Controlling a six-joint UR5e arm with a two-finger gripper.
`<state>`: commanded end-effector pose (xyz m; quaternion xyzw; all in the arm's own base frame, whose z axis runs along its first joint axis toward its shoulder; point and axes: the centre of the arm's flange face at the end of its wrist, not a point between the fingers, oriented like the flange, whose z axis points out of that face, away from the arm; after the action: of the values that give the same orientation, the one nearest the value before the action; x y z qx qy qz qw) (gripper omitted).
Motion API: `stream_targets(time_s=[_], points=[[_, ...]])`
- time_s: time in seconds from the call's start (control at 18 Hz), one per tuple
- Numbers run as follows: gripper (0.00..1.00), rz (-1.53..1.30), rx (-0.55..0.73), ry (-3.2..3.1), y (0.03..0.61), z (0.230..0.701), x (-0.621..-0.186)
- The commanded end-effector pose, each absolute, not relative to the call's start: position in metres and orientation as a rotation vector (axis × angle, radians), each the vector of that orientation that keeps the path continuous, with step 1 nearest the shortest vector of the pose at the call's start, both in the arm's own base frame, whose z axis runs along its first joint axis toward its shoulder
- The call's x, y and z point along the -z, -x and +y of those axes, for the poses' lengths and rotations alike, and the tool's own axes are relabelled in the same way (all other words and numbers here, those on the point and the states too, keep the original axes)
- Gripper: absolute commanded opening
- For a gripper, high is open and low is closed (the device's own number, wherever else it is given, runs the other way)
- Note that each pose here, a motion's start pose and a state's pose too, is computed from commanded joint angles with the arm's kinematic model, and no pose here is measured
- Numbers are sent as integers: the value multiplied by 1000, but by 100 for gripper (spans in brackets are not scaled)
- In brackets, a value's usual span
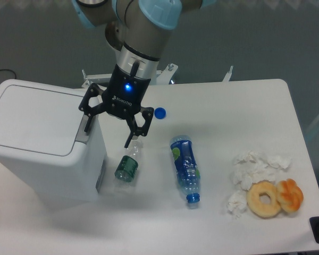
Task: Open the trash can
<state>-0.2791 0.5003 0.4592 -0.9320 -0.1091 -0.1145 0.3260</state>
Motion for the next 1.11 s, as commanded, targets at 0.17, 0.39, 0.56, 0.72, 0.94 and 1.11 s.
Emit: stream_targets(time_s=[0.17, 0.39, 0.56, 0.72, 0.94, 1.11], points=[[100, -287, 301, 2443, 280, 501, -458], [100, -288, 301, 2443, 281, 501, -458], [100, -288, 301, 2443, 281, 501, -458], [100, -290, 300, 2442, 281, 501, -458], [100, -289, 295, 2438, 281, 501, -461], [100, -272, 271, 2427, 283, 502, -471]])
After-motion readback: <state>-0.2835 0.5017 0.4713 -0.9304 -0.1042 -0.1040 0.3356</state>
